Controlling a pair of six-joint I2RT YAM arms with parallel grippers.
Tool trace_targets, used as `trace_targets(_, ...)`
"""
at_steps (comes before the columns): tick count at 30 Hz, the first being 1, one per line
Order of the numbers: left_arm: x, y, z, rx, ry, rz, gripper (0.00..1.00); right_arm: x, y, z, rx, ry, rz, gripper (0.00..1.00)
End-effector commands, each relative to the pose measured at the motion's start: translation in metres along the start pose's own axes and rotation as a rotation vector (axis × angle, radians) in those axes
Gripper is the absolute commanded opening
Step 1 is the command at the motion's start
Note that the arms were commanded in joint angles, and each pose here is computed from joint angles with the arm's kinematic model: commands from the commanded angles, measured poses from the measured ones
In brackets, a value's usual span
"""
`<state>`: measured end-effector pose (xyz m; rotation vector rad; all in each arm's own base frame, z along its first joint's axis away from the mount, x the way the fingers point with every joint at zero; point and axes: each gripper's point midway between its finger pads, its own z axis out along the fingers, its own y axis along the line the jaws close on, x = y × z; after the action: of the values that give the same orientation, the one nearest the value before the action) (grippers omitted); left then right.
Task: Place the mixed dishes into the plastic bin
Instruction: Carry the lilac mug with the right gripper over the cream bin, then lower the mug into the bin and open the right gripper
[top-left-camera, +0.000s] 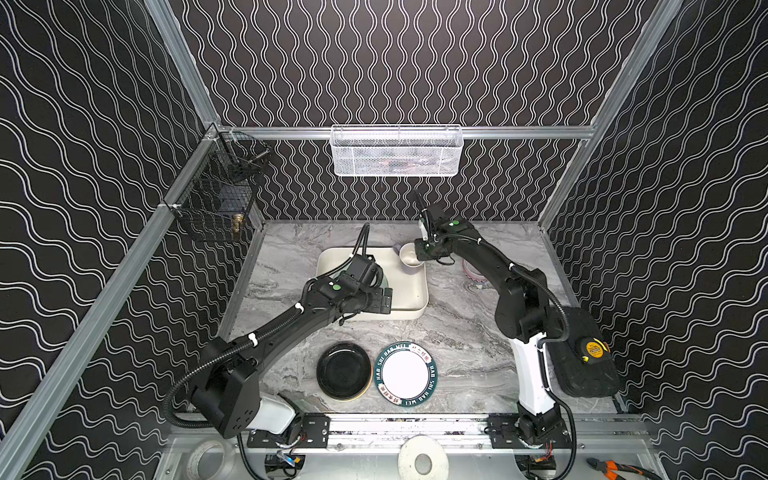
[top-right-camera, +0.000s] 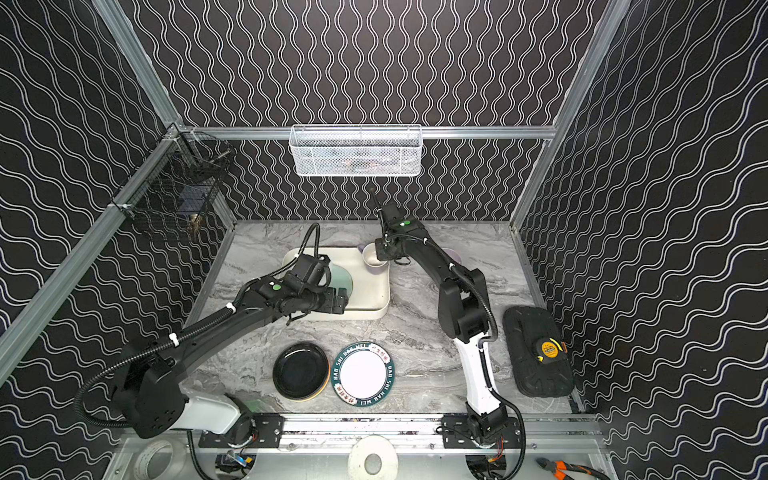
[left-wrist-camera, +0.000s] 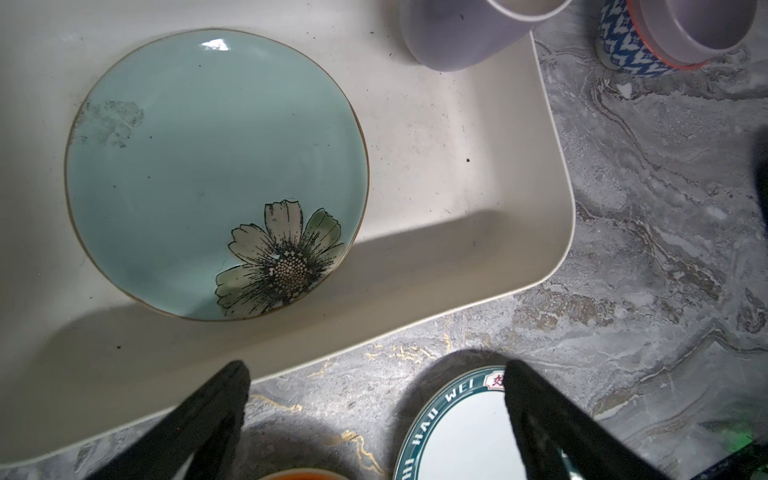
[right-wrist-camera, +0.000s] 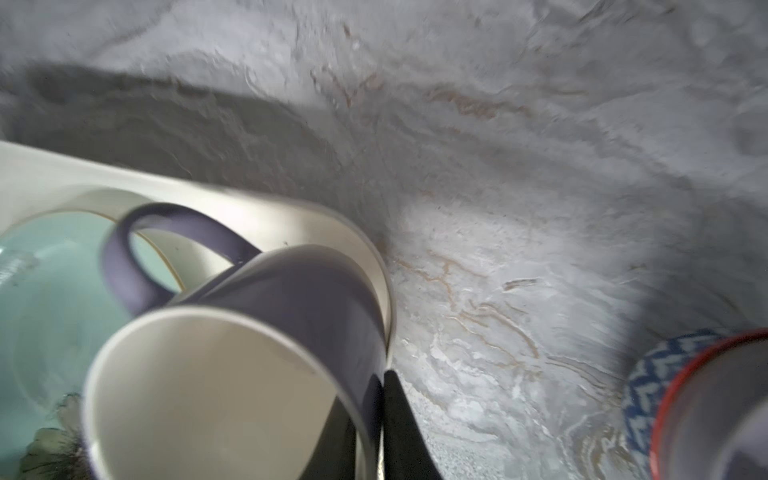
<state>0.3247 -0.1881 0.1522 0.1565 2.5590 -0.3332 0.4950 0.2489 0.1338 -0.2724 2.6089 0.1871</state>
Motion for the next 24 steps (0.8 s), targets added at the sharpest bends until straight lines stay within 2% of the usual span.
trace_targets(1,-0.003,-0.001,-0.001,0.006,-0.015,0.004,0.99,-0.012,0.001,-0.013,-0.006,-0.048,-0.004,0.12)
trace_targets(12,-0.003,-0.001,-0.005,0.009,-0.023,0.002,0.99,-0.007,0.024,-0.014,-0.065,-0.031,-0.011,0.1)
trace_targets(24,-0.001,0.0,-0.003,0.006,-0.014,0.005,0.99,0.02,0.033,0.032,-0.062,0.072,-0.041,0.1)
